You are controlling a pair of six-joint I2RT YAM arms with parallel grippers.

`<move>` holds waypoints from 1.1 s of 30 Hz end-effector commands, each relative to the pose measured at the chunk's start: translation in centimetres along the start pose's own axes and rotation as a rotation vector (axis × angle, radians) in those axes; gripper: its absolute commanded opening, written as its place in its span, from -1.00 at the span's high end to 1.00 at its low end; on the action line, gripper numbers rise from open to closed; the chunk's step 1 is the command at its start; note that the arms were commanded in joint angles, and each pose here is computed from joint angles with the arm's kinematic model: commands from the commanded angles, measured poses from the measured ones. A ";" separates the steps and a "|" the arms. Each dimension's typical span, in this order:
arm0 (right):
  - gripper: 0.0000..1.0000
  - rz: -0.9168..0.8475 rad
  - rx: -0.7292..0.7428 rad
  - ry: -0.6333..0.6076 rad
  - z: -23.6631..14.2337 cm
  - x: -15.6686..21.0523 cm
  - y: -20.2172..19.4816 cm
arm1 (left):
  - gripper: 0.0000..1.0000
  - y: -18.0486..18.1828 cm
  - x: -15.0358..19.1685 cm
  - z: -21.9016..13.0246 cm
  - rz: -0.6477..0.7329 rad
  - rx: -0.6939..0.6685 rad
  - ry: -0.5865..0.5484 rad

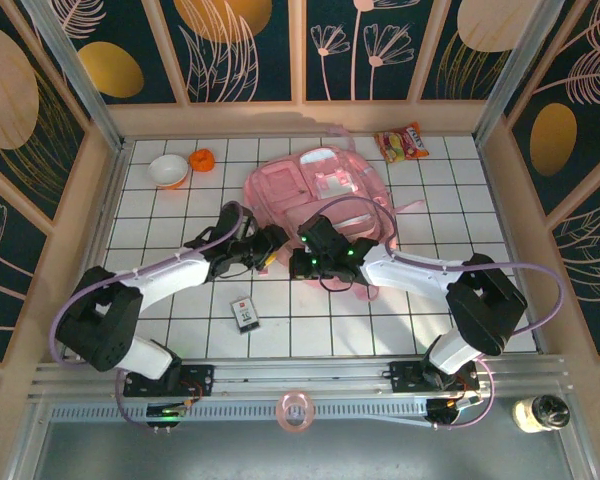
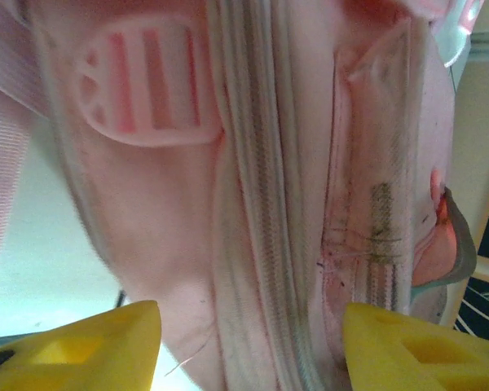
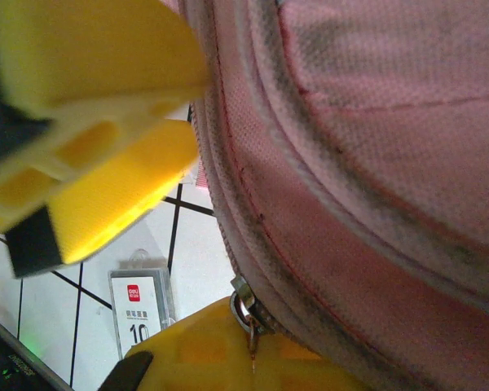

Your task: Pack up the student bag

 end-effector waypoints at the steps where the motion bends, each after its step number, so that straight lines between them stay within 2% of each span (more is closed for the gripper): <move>1: 1.00 -0.041 -0.096 -0.036 -0.8 -0.6 2.0 | -0.06 -1.5 -0.3 0.9 -0.091 0.055 0.018; 8: 1.00 -0.043 -0.009 -0.013 -2.0 0.1 0.6 | 1.00 -0.1 -1.6 2.0 -0.043 -0.080 -0.053; 15: 1.00 -0.037 0.099 -0.003 -5.1 0.4 -2.6 | 1.00 1.6 -4.2 0.0 -0.026 -0.126 -0.134; 26: 1.00 -0.029 0.172 -0.022 -7.7 -2.4 -7.1 | 1.00 2.2 -7.7 -2.5 0.143 -0.218 -0.172; 29: 1.00 -0.052 0.124 -0.023 -7.7 -3.3 -6.2 | 1.00 3.1 -8.8 -3.8 0.154 -0.247 -0.204; 33: 1.00 -0.092 -0.034 -0.010 -6.3 -2.8 -2.2 | 1.00 4.3 -10.7 -5.4 0.166 -0.280 -0.250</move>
Point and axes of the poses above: each hand's point on the last joint's axis, 136 mm out from that joint toward the fingers, its own z axis out along the fingers, its own y axis along the line the jaws close on, x = y × z, the point moved 7 cm from there along -z, back along the fingers, and after that the axes turned 7 degrees about z, right-handed, at the moved point
